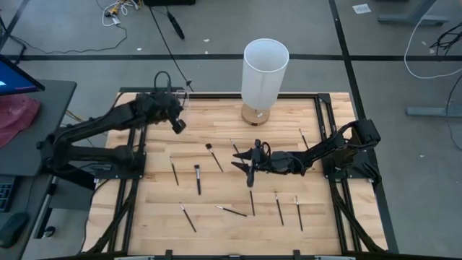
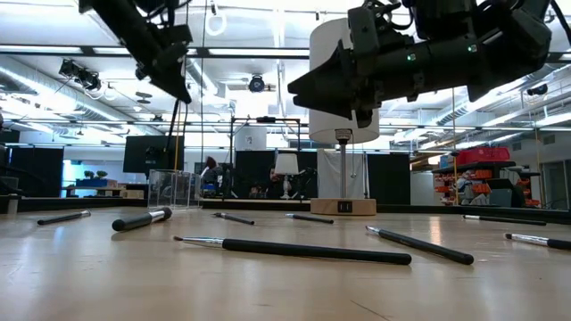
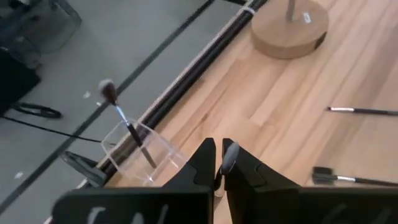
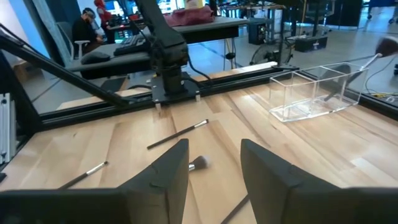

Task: Put items in baskets/containers
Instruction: Put the black eyeshadow brush into the transparent organizer

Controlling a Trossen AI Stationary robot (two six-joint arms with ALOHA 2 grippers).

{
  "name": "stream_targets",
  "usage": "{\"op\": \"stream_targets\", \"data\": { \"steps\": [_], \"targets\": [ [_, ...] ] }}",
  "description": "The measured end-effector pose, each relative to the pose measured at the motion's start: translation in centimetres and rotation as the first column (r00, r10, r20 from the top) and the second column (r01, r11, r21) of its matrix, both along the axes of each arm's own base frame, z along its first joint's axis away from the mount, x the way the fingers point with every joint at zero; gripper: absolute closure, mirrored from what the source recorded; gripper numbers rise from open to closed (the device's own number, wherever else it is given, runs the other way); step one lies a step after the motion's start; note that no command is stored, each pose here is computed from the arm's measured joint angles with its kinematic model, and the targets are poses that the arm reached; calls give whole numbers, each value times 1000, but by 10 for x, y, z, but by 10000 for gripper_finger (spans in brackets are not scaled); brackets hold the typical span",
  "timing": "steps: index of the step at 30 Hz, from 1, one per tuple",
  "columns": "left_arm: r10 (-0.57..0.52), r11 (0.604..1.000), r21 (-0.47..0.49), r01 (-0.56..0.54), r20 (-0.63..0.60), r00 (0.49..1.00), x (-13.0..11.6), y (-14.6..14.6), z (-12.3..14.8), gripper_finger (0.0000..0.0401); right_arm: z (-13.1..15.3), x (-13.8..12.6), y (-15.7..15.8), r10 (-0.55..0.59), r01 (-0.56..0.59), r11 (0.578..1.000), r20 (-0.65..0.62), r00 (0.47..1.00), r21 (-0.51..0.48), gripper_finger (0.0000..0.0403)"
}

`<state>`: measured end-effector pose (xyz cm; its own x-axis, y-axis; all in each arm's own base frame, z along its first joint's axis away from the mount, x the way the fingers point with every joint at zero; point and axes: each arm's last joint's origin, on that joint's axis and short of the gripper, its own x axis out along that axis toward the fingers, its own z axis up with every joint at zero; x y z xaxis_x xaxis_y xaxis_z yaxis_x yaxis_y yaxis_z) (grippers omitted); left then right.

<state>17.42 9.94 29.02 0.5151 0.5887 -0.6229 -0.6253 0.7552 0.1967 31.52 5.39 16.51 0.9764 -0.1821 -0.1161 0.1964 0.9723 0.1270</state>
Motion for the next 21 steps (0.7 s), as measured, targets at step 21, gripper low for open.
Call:
{"op": "stream_targets", "data": {
  "steps": [21],
  "targets": [
    [-12, 977, -212, -20, -149, 989, 12, 57, -65, 383, 0, 0, 0, -4, 3, 999, 10, 1000, 45, 254]
  ]
}}
